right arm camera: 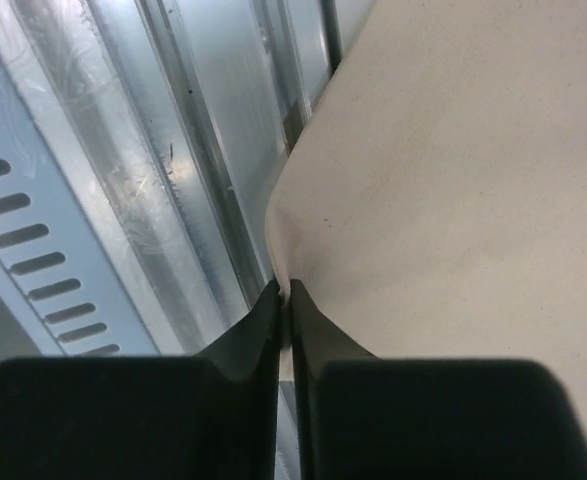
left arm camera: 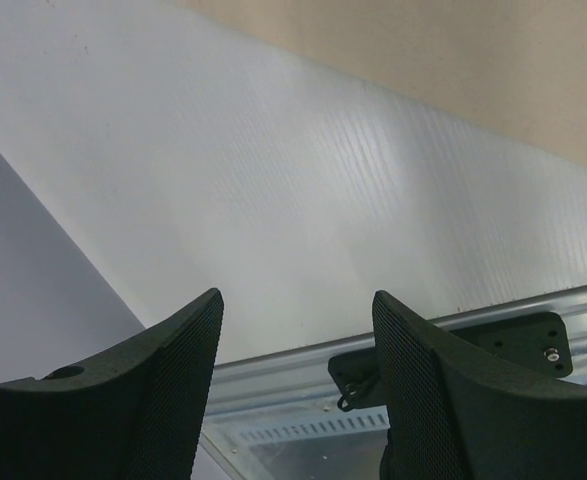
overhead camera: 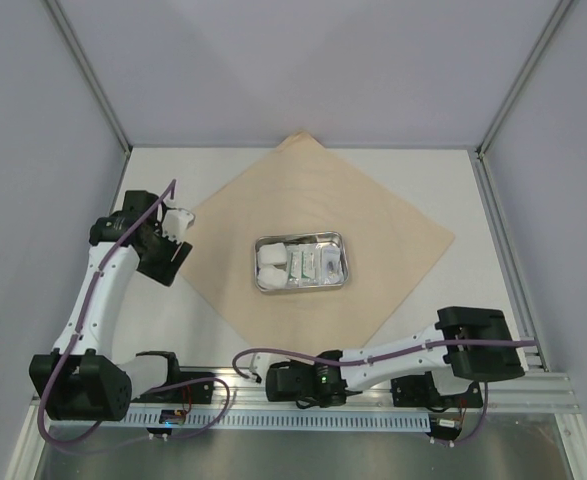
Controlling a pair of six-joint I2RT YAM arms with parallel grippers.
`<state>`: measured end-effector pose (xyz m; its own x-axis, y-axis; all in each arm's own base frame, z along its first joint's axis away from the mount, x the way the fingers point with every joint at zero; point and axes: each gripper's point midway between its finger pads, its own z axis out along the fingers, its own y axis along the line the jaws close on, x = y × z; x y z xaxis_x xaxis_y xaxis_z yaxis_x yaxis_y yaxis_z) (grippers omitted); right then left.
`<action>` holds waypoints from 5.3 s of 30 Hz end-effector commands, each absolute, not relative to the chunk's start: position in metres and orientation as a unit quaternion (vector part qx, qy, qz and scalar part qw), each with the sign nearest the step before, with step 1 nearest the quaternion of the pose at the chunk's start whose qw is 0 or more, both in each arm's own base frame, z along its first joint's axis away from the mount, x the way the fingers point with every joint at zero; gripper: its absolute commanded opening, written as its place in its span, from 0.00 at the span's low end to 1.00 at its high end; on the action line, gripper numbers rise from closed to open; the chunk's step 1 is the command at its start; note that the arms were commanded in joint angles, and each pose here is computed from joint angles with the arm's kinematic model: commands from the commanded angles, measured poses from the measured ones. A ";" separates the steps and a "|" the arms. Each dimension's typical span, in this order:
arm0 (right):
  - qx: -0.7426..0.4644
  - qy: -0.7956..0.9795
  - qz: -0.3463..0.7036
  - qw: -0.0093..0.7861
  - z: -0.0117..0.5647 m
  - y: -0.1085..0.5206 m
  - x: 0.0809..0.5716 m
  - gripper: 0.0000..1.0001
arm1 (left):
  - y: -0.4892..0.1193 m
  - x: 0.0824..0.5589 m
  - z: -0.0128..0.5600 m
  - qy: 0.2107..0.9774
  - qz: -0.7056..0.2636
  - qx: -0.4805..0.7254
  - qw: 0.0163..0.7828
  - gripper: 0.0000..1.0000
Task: Prepare the surgical pack
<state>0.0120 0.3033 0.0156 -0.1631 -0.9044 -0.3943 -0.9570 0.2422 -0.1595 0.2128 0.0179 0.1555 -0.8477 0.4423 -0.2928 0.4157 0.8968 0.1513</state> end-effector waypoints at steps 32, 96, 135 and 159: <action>-0.354 0.832 0.162 0.396 0.175 0.344 0.405 0.01 | -0.071 0.361 0.190 0.919 -0.006 0.331 0.215 0.68; -0.190 0.917 0.275 0.218 0.086 0.185 0.419 0.53 | -0.169 0.381 0.062 0.900 -0.145 0.402 0.089 0.65; -0.130 0.928 0.291 0.194 0.065 0.193 0.450 0.02 | -0.160 0.401 0.093 0.902 -0.147 0.385 0.127 0.40; -0.079 0.933 0.275 0.217 0.062 0.190 0.464 0.01 | -0.170 0.376 0.065 0.895 -0.207 0.391 0.064 0.00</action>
<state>0.4398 0.1927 0.0523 -0.9282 -0.0665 -0.3660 -0.2575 0.8250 0.5031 0.3705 -0.1614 0.0511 -0.6981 0.6773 -0.2323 0.7136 0.6311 -0.3042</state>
